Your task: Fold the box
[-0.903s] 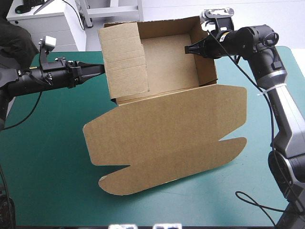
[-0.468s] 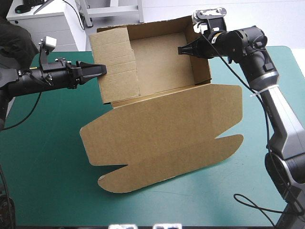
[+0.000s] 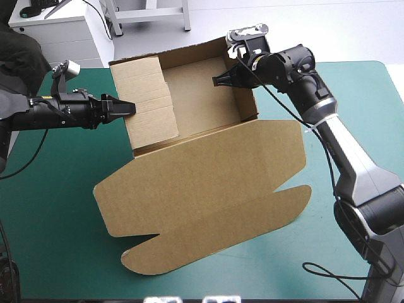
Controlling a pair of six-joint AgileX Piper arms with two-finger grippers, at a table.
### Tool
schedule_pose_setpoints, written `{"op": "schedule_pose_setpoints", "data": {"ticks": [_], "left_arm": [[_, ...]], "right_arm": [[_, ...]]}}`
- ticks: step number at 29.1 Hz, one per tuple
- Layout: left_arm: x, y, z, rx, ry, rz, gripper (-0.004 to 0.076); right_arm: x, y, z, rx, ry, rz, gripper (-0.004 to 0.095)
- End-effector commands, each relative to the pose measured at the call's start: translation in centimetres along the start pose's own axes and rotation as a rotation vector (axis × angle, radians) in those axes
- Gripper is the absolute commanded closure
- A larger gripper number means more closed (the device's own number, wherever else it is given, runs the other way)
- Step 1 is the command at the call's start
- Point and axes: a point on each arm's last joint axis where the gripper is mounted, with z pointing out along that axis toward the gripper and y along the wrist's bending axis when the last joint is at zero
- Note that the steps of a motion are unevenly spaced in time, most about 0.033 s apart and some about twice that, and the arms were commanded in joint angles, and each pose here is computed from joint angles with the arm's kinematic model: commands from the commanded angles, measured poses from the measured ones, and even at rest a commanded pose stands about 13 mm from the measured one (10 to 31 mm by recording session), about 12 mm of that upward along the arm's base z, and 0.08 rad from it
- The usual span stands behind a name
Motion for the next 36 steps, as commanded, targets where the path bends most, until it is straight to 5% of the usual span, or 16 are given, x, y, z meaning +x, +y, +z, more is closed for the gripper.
{"op": "schedule_pose_setpoints", "data": {"ticks": [1,19,33,36], "left_arm": [[-0.2,-1.8,-1.1,0.007,-0.031,0.014,0.0296],[-0.8,0.9,-1.5,-0.288,-0.103,-0.058,0.0309],[-0.7,0.2,-0.7,-0.277,-0.095,-0.051,0.0718],[-0.5,-0.9,0.9,-0.335,-0.069,0.058,0.0731]], "right_arm": [[-1.9,1.8,-2.9,-0.07,-0.154,0.031,0.0916],[-2.1,3.5,-2.7,-0.153,-0.173,0.07,0.0915],[-1.4,3.2,-2.5,-0.11,-0.1,0.004,0.0911],[-0.7,2.9,-2.4,-0.079,-0.031,-0.018,0.0911]]}}
